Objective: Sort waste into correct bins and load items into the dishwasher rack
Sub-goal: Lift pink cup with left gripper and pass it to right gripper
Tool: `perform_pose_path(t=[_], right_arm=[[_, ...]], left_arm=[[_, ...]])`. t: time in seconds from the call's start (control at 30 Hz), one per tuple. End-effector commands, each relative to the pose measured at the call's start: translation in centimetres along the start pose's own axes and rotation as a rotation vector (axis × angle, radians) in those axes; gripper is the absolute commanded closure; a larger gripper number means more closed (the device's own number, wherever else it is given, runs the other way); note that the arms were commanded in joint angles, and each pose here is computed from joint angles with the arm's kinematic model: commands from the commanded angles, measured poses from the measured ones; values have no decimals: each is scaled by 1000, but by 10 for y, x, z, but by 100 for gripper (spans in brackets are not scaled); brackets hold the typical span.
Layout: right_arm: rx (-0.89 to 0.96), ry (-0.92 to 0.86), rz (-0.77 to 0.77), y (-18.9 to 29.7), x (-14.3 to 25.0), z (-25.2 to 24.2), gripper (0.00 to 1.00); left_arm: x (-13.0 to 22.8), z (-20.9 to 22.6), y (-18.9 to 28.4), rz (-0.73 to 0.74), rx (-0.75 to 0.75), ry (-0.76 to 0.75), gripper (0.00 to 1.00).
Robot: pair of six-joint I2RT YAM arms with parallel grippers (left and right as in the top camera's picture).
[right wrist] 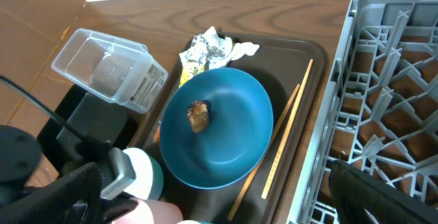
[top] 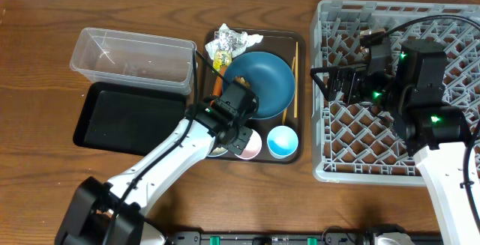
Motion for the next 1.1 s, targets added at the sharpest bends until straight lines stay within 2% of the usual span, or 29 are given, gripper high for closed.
perform_pose_path(t=[0.0, 0.23, 0.4, 0.5, 0.6, 0.67, 0.77, 0.93, 1.07], right_arm=[[8, -10, -13, 2, -6, -2, 1], [7, -10, -12, 2, -6, -2, 1], [-5, -10, -10, 2, -6, 1, 1], [-6, -9, -11, 2, -6, 1, 6], [-60, 1, -12, 2, -7, 9, 7], [-157, 59, -18, 4, -8, 24, 9], [-344, 196, -37, 11, -8, 52, 18], [-564, 323, -68, 26, -4, 82, 17], [-703, 407, -98, 35, -2, 104, 16]], left_arm=[[-24, -5, 37, -116, 16, -4, 94], [-42, -9, 91, -282, 45, -3, 94], [-54, 2, 132, -410, 125, 93, 94], [-62, 9, 151, -471, 256, 160, 94], [-69, 15, 165, -504, 437, 215, 94], [-73, 17, 175, -520, 577, 218, 94], [-78, 22, 188, -534, 763, 216, 94], [-80, 26, 200, -524, 1008, 181, 94], [-81, 21, 201, -499, 1124, 146, 94]])
Point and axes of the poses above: each gripper's point midway between its finger pads, its own y axis back along the fingers, its own z axis along the line the jaws close on, x = y × z, the point moved 2 cm from there along y, back along the fingers, and after that the axes turned 4 degrees about y, right-handed, at the moved point
